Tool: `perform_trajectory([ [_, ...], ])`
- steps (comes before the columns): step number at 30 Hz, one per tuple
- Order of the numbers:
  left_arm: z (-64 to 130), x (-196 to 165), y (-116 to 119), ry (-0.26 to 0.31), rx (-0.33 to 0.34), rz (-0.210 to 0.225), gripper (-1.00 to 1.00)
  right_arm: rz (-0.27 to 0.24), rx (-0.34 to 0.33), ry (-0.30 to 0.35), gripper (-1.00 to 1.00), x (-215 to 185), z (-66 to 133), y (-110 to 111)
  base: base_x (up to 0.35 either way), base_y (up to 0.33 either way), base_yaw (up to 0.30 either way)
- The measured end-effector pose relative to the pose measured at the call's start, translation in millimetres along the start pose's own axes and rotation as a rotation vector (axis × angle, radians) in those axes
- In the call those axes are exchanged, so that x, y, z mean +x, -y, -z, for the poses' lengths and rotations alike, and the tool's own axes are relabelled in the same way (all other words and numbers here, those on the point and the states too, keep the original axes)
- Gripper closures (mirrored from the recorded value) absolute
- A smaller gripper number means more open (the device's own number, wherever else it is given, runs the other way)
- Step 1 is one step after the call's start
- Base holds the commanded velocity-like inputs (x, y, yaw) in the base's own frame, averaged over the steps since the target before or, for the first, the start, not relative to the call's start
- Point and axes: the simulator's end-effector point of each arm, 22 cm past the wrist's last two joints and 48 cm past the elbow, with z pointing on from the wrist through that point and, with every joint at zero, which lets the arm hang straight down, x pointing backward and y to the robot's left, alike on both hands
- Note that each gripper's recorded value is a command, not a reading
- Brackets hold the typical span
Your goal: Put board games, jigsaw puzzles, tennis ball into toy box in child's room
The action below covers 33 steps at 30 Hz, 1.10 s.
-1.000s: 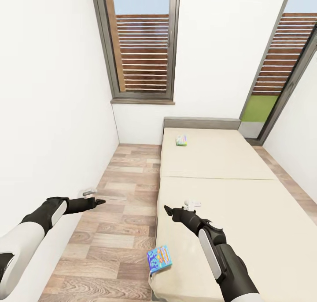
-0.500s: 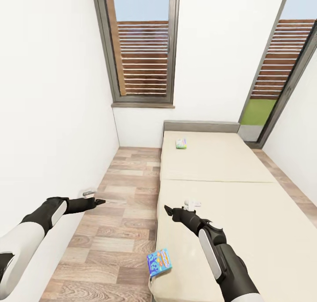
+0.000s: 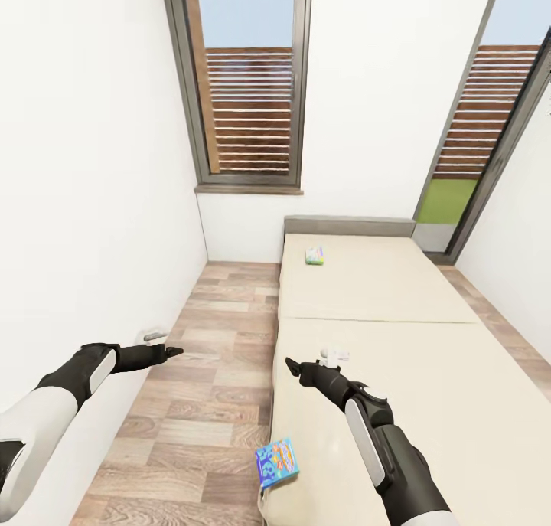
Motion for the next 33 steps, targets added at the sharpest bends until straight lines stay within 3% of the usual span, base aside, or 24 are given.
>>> perform_trajectory([
  [33, 22.2, -23.7, 13.8, 0.053, 0.012, -0.02, -1.0, 0.023, -0.011, 0.046, -1.0, -24.2, 12.7, -12.9, 0.0, 0.0, 0.0],
])
